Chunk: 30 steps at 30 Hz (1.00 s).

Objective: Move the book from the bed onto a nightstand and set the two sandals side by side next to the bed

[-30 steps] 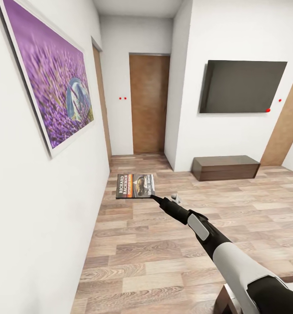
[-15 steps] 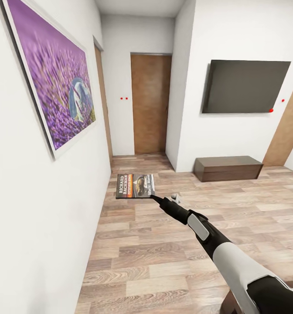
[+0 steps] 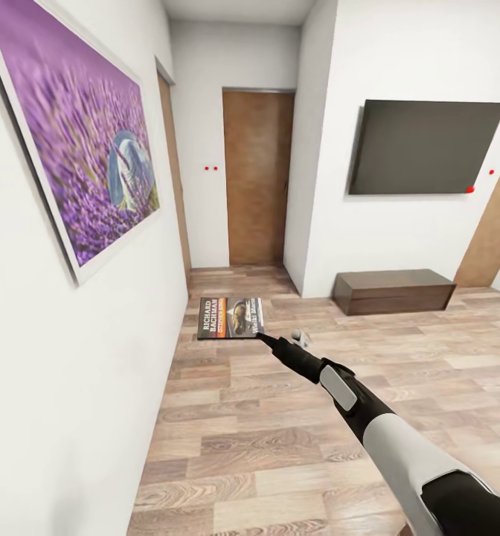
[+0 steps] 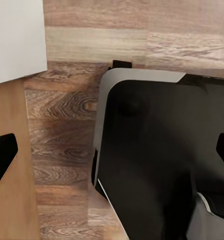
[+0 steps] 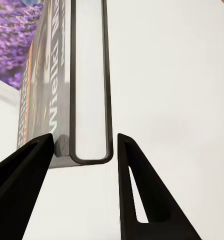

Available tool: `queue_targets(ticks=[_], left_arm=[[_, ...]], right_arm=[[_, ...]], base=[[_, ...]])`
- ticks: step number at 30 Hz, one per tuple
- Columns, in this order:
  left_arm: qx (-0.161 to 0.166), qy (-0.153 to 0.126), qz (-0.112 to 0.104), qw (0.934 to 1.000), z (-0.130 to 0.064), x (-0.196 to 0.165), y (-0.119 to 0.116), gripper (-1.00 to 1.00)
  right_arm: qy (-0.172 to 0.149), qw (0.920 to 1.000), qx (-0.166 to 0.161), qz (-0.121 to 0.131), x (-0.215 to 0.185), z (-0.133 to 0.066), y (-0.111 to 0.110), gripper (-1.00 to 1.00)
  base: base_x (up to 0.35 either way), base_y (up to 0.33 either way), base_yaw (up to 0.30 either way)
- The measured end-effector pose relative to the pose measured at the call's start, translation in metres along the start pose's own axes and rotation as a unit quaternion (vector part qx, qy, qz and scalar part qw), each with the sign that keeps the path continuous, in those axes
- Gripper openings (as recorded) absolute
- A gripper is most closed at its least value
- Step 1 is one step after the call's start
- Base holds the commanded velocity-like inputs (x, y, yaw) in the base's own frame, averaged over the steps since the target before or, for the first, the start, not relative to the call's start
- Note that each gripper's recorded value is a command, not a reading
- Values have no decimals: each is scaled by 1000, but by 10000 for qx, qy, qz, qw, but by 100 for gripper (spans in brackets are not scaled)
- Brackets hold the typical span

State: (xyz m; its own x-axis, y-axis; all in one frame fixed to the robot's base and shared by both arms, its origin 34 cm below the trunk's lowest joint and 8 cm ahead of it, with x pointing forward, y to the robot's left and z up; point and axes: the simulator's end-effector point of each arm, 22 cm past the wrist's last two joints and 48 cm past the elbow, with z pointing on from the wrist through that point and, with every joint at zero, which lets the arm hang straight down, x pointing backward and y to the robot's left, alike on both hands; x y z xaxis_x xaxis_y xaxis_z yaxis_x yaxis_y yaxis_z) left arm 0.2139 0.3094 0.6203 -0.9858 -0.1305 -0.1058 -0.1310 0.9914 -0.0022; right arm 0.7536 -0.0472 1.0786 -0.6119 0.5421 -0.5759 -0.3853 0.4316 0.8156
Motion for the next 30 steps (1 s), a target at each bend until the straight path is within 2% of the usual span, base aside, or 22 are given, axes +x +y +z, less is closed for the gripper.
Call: queue_targets(ticks=[30], left_arm=[[-2,-11,17,10000,0,-2,0,100]], right_arm=[[8,10000,-1,-4,0,0,0,-100]], base=[[338,0,0]])
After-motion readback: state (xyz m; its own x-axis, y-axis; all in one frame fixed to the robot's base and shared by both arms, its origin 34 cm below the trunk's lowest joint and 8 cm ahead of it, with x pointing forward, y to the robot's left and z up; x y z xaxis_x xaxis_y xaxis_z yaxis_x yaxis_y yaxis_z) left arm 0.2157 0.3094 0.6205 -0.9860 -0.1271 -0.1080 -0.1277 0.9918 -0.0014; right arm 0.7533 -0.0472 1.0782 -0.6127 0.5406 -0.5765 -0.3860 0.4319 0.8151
